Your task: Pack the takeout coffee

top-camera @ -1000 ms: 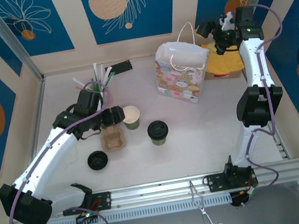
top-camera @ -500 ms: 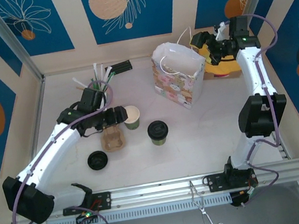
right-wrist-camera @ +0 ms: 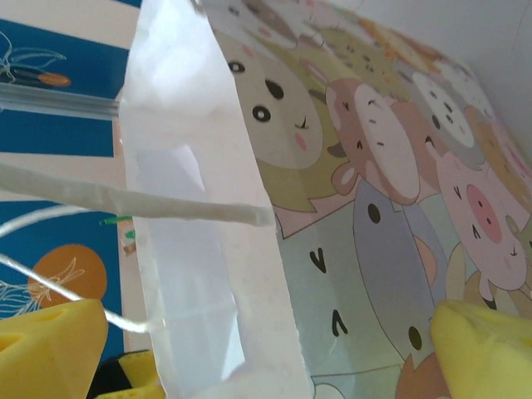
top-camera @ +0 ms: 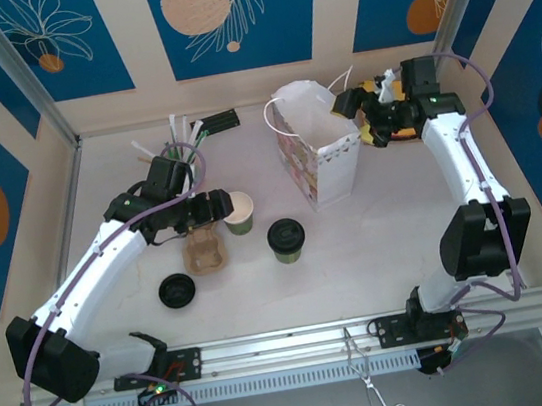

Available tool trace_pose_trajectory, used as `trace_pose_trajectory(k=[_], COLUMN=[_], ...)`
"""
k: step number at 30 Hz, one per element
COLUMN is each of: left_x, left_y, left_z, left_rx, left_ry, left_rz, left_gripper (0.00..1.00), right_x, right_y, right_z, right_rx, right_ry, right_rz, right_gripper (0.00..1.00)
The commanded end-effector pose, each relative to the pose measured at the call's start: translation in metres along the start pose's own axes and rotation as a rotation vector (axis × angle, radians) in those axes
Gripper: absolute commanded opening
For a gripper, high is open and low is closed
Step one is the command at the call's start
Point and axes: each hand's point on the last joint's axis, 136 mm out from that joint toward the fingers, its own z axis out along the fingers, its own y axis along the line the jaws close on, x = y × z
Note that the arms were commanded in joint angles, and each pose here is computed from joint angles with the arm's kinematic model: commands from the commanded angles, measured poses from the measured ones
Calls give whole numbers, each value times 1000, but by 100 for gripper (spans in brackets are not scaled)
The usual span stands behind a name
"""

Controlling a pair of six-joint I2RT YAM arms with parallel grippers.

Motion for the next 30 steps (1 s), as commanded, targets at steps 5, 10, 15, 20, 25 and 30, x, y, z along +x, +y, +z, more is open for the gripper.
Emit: trace_pose_trajectory(k=[5,10,15,20,25,30], left_x=[0,2,4,4,4,11], left_y=[-6,-4,2,15,37,68], left_z=[-3,-5,-6,-14,-22,-32], left_rx=[15,12,-11,-58,-124,-211], left_ry=[7,6,-5,-42,-77,-106], left_rz=[25,24,18,5,-39,-112], left_gripper=[81,81,81,86,93,100], right_x=[36,42,37,48,73,107], right_y=[6,1,0,12,38,65], right_z=[3,-3,-27,-53,-58,-40], right_rx=[16,74,165,266,329,338], right_ry=[31,2,-81,-157,-166,-122], right_rz=[1,-18,-59,-147,-275,-364], right_gripper=[100,100,99,99,99,99])
